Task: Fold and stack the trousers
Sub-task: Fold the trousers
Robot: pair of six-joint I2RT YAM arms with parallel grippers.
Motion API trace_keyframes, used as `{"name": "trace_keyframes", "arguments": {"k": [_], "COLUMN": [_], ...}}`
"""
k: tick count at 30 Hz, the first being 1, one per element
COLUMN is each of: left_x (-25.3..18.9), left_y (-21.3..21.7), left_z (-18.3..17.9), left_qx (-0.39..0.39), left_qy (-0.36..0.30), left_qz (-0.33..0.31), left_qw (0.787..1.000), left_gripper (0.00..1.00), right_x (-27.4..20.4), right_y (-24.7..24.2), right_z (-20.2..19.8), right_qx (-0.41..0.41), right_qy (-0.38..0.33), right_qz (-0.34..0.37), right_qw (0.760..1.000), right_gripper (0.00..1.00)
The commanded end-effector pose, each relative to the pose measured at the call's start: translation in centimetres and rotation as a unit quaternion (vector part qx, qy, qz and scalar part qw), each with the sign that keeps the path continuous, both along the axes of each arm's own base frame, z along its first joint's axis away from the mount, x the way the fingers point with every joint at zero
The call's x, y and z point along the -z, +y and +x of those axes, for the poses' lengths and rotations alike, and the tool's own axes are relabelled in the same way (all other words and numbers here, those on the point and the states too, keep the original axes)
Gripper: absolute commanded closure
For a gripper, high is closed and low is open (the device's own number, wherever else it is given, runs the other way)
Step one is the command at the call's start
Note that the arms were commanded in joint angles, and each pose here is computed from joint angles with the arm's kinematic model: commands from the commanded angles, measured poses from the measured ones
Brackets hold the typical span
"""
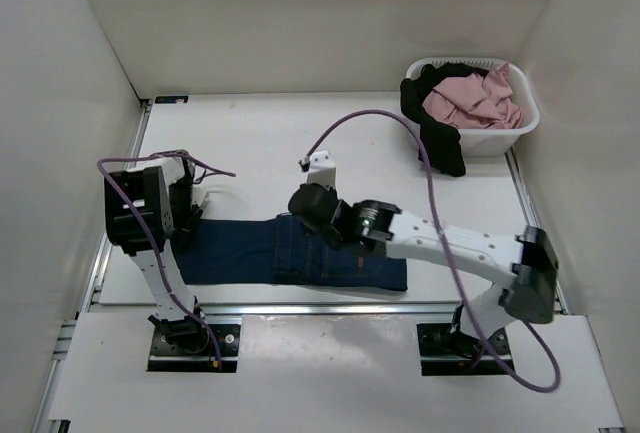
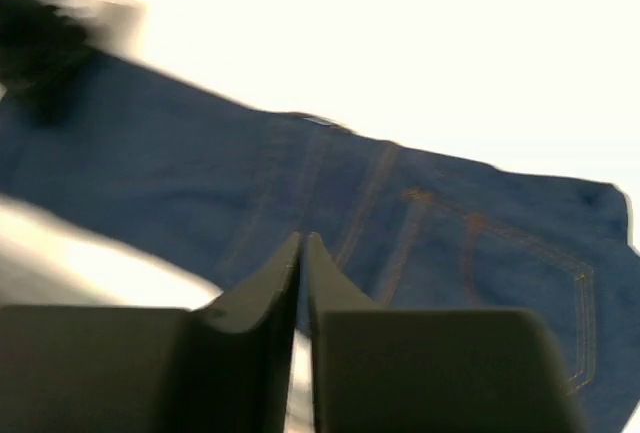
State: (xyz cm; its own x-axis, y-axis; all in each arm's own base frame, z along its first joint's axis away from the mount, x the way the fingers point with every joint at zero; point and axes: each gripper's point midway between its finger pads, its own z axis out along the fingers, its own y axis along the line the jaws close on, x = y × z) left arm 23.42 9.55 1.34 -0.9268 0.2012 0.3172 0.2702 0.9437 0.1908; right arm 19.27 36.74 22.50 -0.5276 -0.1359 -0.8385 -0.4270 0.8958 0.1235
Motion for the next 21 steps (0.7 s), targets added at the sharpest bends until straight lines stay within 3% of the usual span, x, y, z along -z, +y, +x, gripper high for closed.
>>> {"name": "trace_keyframes", "arguments": {"k": [1,5,7,9,10,11,12,14,15,17,18,21], "left_x": [-0.2,-0.3,-0.2,-0.2,-0.3,-0.2,-0.2,-0.4,-0.4,-0.8,-1.0,-1.5], "left_y": [-0.6,-0.7,-0.7,-0.5,-0.5,-0.7,-0.4,-0.4,-0.4,-0.9,-0.7,-1.0], "left_z": [1.0,0.6,0.2,0.2,-0.1,-0.1,-0.2,-0.2,-0.2,0.1,0.1,0.4], "left_qx": [-0.012,-0.012,-0.012,-0.017,-0.017,-0.018,-0.023,-0.029,-0.030,-0.032,-0.037,-0.034], "left_qy": [-0.044,-0.040,-0.035,-0.035,-0.034,-0.035,-0.035,-0.041,-0.041,-0.056,-0.060,-0.074], "left_qz": [-0.019,-0.019,-0.020,-0.020,-0.020,-0.024,-0.024,-0.028,-0.028,-0.043,-0.042,-0.055], "left_qw": [0.999,0.999,0.999,0.999,0.999,0.999,0.999,0.998,0.998,0.997,0.997,0.995], "left_gripper": [0.47,0.46,0.46,0.46,0.46,0.46,0.46,0.46,0.46,0.46,0.46,0.46], "right_x": [9.8,18.6,19.6,18.4,17.2,14.0,12.1,8.2,7.5,6.0,8.2,9.0], "right_y": [-0.3,0.2,-0.3,-1.2,-1.6,-2.0,-2.3,-4.5,-6.3,-9.8,-12.4,-16.3], "right_z": [1.6,1.0,1.4,2.3,3.2,4.1,4.7,5.4,5.8,5.7,5.3,4.2], "right_qx": [0.007,-0.024,-0.020,-0.006,0.003,0.011,0.014,0.032,0.054,0.091,0.110,0.144], "right_qy": [0.092,0.208,0.242,0.226,0.210,0.188,0.172,0.130,0.120,0.115,0.150,0.188], "right_qz": [-0.061,-0.121,-0.129,-0.139,-0.131,-0.102,-0.087,-0.057,-0.062,-0.041,-0.044,0.022], "right_qw": [0.994,0.970,0.961,0.964,0.969,0.977,0.981,0.989,0.989,0.988,0.982,0.971], "right_gripper": [1.00,1.00,1.00,1.00,0.95,0.70,0.52,0.34,0.20,0.11,0.05,0.01]}}
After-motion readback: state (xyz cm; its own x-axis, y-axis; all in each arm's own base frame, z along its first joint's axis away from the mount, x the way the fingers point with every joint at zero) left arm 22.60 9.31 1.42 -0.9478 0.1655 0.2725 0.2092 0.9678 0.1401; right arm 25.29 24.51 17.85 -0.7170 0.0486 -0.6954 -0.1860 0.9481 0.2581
